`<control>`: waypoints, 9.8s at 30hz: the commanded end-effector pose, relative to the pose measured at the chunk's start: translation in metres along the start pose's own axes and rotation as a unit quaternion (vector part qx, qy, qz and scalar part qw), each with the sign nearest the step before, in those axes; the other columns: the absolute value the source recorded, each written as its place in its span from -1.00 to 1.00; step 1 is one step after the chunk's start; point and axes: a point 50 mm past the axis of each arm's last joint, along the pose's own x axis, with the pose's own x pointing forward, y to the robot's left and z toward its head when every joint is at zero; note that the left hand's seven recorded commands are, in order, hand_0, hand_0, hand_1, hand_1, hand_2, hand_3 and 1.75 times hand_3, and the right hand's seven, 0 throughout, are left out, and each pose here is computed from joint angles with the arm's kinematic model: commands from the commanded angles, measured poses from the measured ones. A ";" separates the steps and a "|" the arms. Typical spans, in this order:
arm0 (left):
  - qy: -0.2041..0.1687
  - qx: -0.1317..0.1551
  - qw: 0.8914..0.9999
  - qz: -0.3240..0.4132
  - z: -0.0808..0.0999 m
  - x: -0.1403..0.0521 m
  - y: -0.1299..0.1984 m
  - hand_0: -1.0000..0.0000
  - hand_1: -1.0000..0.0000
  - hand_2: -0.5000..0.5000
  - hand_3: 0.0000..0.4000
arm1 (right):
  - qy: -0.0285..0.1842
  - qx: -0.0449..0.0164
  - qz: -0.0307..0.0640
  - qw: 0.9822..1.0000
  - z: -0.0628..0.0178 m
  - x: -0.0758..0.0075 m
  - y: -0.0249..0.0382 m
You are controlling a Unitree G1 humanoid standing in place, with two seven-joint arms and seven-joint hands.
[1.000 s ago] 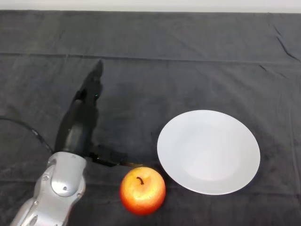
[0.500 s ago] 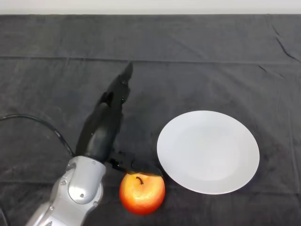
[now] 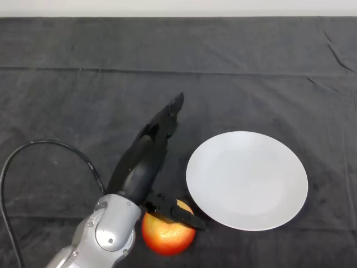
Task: Move the apple to the plate
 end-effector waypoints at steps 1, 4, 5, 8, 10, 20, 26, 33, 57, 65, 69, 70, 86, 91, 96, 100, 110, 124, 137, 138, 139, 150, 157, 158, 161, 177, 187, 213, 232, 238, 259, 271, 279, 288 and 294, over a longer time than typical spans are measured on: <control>-0.004 0.032 0.999 -0.009 0.001 -0.008 0.002 1.00 1.00 0.00 -1.00 | -0.006 0.007 0.008 1.000 -0.0025 0.0010 0.0053; 0.001 0.040 0.999 -0.021 0.000 -0.010 -0.001 1.00 1.00 0.00 -1.00 | -0.006 0.007 0.008 1.000 -0.0025 0.0010 0.0053; 0.003 0.043 0.999 -0.025 -0.001 -0.010 -0.002 1.00 1.00 0.00 -1.00 | -0.006 0.007 0.008 1.000 -0.0024 0.0010 0.0053; 0.007 0.053 0.998 -0.038 -0.002 -0.012 -0.003 1.00 1.00 0.00 -1.00 | -0.006 0.007 0.008 1.000 -0.0024 0.0011 0.0053; 0.010 0.060 0.997 -0.045 -0.003 -0.013 -0.004 1.00 1.00 0.00 -1.00 | -0.006 0.007 0.008 1.000 -0.0024 0.0011 0.0053; 0.025 0.106 0.991 -0.076 -0.010 -0.019 -0.004 1.00 1.00 0.00 -1.00 | -0.006 0.008 0.008 1.000 -0.0024 0.0011 0.0053; 0.033 0.130 0.987 -0.085 -0.014 -0.021 -0.003 1.00 1.00 0.00 -1.00 | -0.006 0.008 0.009 1.000 -0.0024 0.0011 0.0053; 0.041 0.152 0.984 -0.088 -0.016 -0.017 0.002 -0.01 -0.60 0.29 0.60 | -0.006 0.008 0.009 1.000 -0.0023 0.0012 0.0053; 0.032 0.142 0.988 0.043 -0.009 0.001 0.034 -1.00 -1.00 0.00 1.00 | -0.006 0.008 0.009 1.000 -0.0024 0.0012 0.0053; 0.009 0.125 0.988 0.093 0.001 0.006 0.040 -1.00 -1.00 0.00 1.00 | -0.006 0.008 0.009 1.000 -0.0024 0.0012 0.0053; -0.005 0.112 0.987 0.114 0.005 0.011 0.043 -1.00 -1.00 0.00 1.00 | -0.006 0.008 0.009 1.000 -0.0024 0.0012 0.0053; -0.008 0.109 0.987 0.118 0.006 0.012 0.044 -1.00 -1.00 0.00 1.00 | -0.006 0.008 0.009 1.000 -0.0024 0.0012 0.0053; -0.055 0.062 0.988 0.130 0.024 0.037 0.025 -1.00 -1.00 0.00 1.00 | -0.006 0.008 0.009 1.000 -0.0024 0.0011 0.0053; -0.067 0.054 0.989 0.117 0.027 0.043 0.018 -1.00 -1.00 0.00 1.00 | -0.006 0.008 0.009 1.000 -0.0024 0.0011 0.0053; -0.076 0.049 0.991 0.102 0.028 0.051 0.011 -1.00 -1.00 0.00 1.00 | -0.006 0.008 0.009 1.000 -0.0024 0.0011 0.0053; -0.082 0.045 0.992 0.089 0.031 0.057 0.003 -1.00 -1.00 0.00 1.00 | -0.006 0.008 0.009 1.000 -0.0024 0.0011 0.0053; -0.096 0.040 0.993 0.057 0.039 0.066 -0.017 -1.00 -1.00 0.00 1.00 | -0.006 0.008 0.009 1.000 -0.0023 0.0012 0.0053; -0.114 0.037 0.993 0.013 0.045 0.070 -0.039 -1.00 -1.00 0.00 1.00 | -0.006 0.009 0.009 1.000 -0.0022 0.0013 0.0052; -0.118 0.033 0.992 -0.010 0.041 0.071 -0.051 -1.00 -1.00 0.00 1.00 | -0.006 0.010 0.009 1.000 -0.0022 0.0013 0.0052; -0.118 0.033 0.992 -0.012 0.040 0.070 -0.052 -1.00 -1.00 0.00 1.00 | -0.006 0.010 0.009 1.000 -0.0022 0.0013 0.0052; -0.117 0.032 0.992 -0.013 0.040 0.070 -0.053 -1.00 -1.00 0.00 1.00 | -0.006 0.010 0.009 1.000 -0.0022 0.0013 0.0052; -0.114 0.029 0.993 -0.031 0.040 0.070 -0.059 1.00 1.00 0.00 -1.00 | -0.006 0.011 0.009 1.000 -0.0021 0.0014 0.0051; -0.115 0.028 0.992 -0.038 0.042 0.070 -0.057 1.00 1.00 0.00 -1.00 | -0.006 0.011 0.009 1.000 -0.0021 0.0014 0.0051; -0.115 0.028 0.992 -0.038 0.043 0.071 -0.056 1.00 1.00 0.00 -1.00 | -0.006 0.011 0.009 1.000 -0.0021 0.0014 0.0051; -0.118 0.026 0.992 -0.036 0.044 0.071 -0.052 1.00 1.00 0.00 -1.00 | -0.006 0.011 0.009 1.000 -0.0021 0.0014 0.0051; -0.128 0.005 0.991 0.038 0.037 0.080 -0.010 1.00 1.00 0.00 -1.00 | -0.006 0.011 0.009 1.000 -0.0021 0.0014 0.0051; -0.123 -0.019 0.984 0.126 0.025 0.077 0.039 1.00 1.00 0.00 -1.00 | -0.006 0.010 0.009 1.000 -0.0022 0.0014 0.0051; -0.073 -0.043 0.933 0.349 -0.028 0.025 0.153 1.00 1.00 0.00 -1.00 | -0.006 0.009 0.009 1.000 -0.0023 0.0013 0.0052; -0.022 -0.023 0.878 0.477 -0.071 -0.045 0.214 1.00 1.00 0.00 -1.00 | -0.006 0.008 0.009 1.000 -0.0024 0.0012 0.0052; -0.009 -0.015 0.859 0.512 -0.075 -0.058 0.226 1.00 1.00 0.00 -1.00 | -0.006 0.008 0.009 1.000 -0.0024 0.0012 0.0052; 0.020 -0.003 0.811 0.585 -0.093 -0.088 0.241 1.00 1.00 0.00 -1.00 | -0.006 0.008 0.009 1.000 -0.0023 0.0012 0.0052; 0.023 0.000 0.803 0.595 -0.092 -0.088 0.240 1.00 1.00 0.00 -1.00 | -0.006 0.008 0.009 1.000 -0.0023 0.0012 0.0052; 0.023 0.001 0.804 0.594 -0.092 -0.087 0.239 1.00 1.00 0.00 -1.00 | -0.006 0.008 0.009 1.000 -0.0023 0.0012 0.0052; 0.022 0.001 0.806 0.591 -0.092 -0.087 0.239 1.00 1.00 0.00 -1.00 | -0.006 0.008 0.009 1.000 -0.0024 0.0012 0.0052; 0.023 0.001 0.807 0.590 -0.092 -0.087 0.239 1.00 1.00 0.00 -1.00 | -0.006 0.008 0.009 1.000 -0.0024 0.0012 0.0052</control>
